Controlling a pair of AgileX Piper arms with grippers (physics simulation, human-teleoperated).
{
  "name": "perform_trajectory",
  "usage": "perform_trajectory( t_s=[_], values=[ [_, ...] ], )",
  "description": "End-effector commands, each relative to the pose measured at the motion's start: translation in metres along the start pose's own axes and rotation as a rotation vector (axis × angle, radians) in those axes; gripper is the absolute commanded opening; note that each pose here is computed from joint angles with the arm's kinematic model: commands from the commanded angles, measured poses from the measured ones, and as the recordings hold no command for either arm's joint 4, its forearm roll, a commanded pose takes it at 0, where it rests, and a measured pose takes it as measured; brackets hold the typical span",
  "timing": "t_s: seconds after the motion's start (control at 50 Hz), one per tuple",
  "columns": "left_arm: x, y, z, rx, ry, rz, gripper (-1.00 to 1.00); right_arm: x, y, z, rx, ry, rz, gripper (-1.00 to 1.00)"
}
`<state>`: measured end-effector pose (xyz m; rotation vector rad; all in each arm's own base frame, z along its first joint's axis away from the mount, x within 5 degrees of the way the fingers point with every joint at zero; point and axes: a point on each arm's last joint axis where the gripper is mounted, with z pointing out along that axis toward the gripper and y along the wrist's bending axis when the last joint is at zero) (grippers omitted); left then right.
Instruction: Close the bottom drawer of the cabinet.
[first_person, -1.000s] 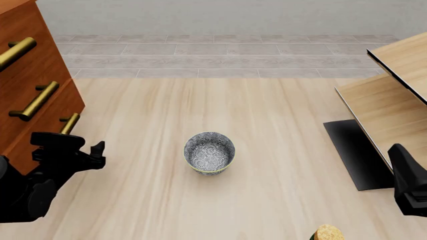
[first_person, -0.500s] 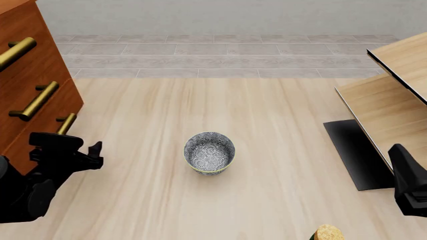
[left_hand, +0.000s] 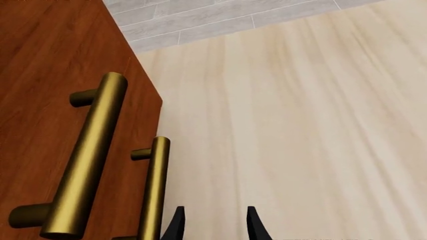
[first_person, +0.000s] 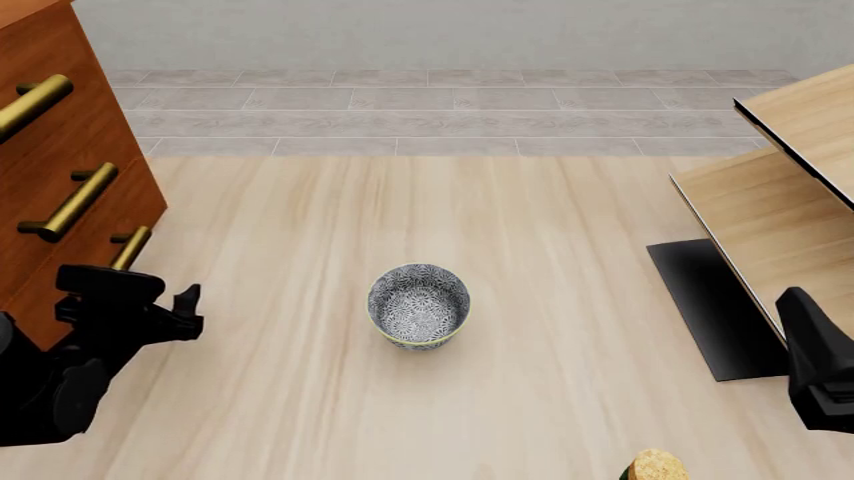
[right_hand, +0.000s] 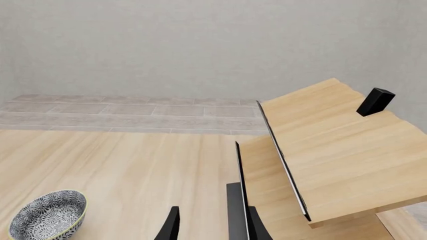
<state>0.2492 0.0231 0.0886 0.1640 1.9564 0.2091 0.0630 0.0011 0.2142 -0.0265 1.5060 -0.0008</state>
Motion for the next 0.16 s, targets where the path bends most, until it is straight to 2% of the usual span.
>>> perform_trajectory(
  t_s=[0.02, 0.16],
  values=[
    [0.0002, 0.0095, 0.0051, -0.051, -0.003, 0.006, 1.00, 0.0000, 0.0001, 0.0003, -0.001, 0.001, 0.002, 1.00],
    [-0.0024, 0.0116, 0.0042, -0.057, -0.005, 0.014, 1.00, 0.0000, 0.0000, 0.0004, -0.001, 0.001, 0.003, 1.00]
  ],
)
